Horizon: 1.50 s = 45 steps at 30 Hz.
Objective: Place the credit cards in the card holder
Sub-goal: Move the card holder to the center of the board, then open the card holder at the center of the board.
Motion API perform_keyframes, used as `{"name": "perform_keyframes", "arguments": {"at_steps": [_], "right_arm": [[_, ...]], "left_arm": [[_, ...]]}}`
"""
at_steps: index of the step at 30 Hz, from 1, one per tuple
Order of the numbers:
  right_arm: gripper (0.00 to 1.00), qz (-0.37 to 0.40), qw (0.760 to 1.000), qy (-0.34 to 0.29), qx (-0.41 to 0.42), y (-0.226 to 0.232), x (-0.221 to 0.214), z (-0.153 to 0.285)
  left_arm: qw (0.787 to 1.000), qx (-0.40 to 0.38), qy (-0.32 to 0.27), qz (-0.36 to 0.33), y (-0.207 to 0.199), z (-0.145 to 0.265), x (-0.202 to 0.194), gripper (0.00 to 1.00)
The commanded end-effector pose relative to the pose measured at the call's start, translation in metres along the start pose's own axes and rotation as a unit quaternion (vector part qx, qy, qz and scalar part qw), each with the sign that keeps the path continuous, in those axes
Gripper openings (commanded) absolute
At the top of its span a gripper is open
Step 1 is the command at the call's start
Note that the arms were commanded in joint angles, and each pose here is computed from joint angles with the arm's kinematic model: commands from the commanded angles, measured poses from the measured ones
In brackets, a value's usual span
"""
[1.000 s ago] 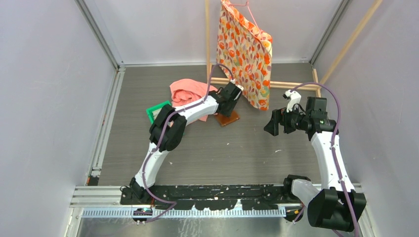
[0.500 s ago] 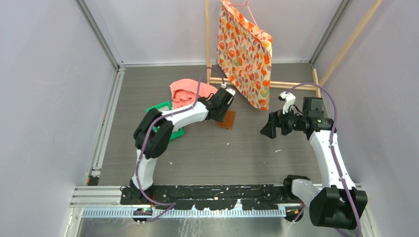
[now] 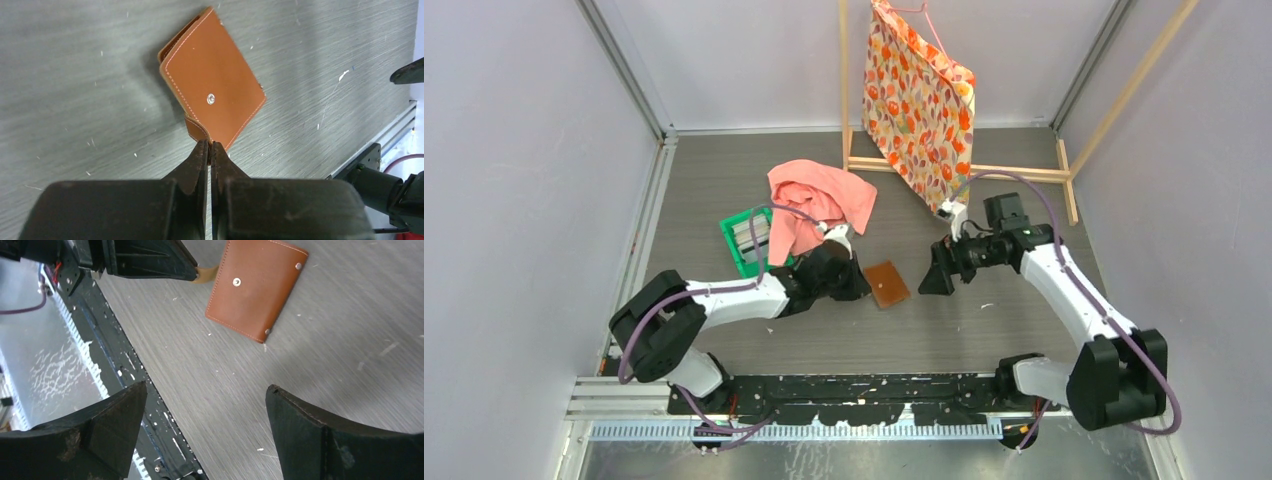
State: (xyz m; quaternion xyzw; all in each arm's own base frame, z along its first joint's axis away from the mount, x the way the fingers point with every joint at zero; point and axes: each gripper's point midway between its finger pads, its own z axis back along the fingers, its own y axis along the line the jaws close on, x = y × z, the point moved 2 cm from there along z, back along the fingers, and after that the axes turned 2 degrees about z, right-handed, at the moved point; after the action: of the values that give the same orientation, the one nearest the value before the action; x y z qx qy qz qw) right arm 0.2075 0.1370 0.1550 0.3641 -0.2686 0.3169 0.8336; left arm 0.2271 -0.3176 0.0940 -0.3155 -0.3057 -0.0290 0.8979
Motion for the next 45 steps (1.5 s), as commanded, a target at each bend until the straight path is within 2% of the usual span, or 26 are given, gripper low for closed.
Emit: {"name": "perform_keyframes", "arguments": {"at_steps": [1,4,7,12,23,25,32,39,45], "right_arm": [[0.89,0.008,1.000,0.023,0.016,0.004,0.010,-0.024],[0.83,0.008,0.998,0.065,0.001,-0.001,0.007,-0.044],[0.82,0.025,0.995,0.094,-0.023,-0.002,0.005,-0.060],[0.79,0.042,0.992,0.113,-0.023,0.003,0.004,-0.076],[0.75,0.091,0.980,0.173,-0.038,0.004,-0.015,-0.101],[0.74,0.094,0.979,0.176,-0.044,0.004,-0.015,-0.102],[0.62,0.104,0.979,0.167,-0.049,0.005,-0.008,-0.096],[0.44,0.096,0.981,0.162,-0.049,0.002,-0.005,-0.092],[0.46,0.085,0.983,0.161,-0.018,0.010,-0.004,-0.089]], "left_arm": [[0.988,-0.115,-0.047,0.090,-0.047,0.009,0.012,0.00],[0.984,-0.134,-0.046,0.106,-0.052,0.012,0.003,0.00],[0.977,-0.161,-0.051,0.126,-0.057,0.018,-0.004,0.00],[0.964,-0.201,-0.065,0.161,-0.061,0.030,-0.004,0.00],[0.957,-0.229,-0.054,0.169,-0.068,0.040,-0.007,0.00],[0.957,-0.231,-0.055,0.169,-0.069,0.040,-0.006,0.00],[0.960,-0.219,-0.057,0.164,-0.062,0.044,-0.009,0.00],[0.966,-0.201,-0.052,0.156,-0.052,0.046,-0.015,0.00],[0.969,-0.187,-0.046,0.154,-0.042,0.045,-0.023,0.00]]}}
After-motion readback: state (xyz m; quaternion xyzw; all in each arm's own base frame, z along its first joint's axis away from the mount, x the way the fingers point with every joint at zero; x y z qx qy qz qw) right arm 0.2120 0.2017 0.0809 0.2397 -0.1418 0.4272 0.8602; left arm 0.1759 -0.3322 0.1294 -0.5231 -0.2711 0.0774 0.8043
